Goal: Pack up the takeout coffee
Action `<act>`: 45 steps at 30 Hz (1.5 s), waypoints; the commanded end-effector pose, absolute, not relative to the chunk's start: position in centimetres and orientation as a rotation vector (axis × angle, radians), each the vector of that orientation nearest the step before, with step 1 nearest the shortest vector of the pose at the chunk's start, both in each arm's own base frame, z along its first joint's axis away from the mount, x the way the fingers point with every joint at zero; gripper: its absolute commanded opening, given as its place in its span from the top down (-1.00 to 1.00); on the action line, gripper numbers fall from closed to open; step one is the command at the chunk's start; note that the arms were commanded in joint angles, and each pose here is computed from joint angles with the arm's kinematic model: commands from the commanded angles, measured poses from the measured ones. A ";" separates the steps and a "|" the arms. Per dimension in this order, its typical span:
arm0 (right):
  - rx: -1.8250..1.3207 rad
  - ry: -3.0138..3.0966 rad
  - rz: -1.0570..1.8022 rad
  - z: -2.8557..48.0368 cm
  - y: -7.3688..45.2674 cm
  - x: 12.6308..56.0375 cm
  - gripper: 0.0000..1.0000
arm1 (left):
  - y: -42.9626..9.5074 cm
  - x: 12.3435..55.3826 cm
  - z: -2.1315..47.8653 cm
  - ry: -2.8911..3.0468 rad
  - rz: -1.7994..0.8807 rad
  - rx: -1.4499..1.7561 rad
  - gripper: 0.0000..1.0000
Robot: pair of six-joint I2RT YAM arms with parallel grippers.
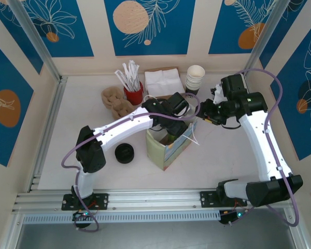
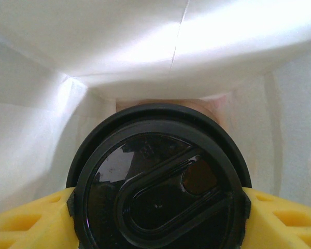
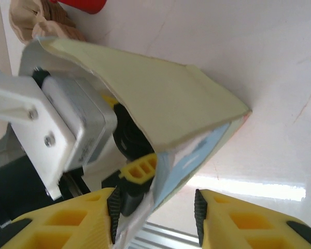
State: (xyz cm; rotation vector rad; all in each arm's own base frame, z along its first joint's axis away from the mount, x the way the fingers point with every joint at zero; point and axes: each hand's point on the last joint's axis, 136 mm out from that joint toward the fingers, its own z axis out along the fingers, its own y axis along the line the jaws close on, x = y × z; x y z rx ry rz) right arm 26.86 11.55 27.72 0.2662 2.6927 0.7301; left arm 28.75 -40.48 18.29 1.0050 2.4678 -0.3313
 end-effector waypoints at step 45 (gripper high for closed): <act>-0.380 2.629 0.947 26.0 16.2 31.4 -0.05 | -39.7 27.9 21.9 2.480 -0.448 0.857 -0.37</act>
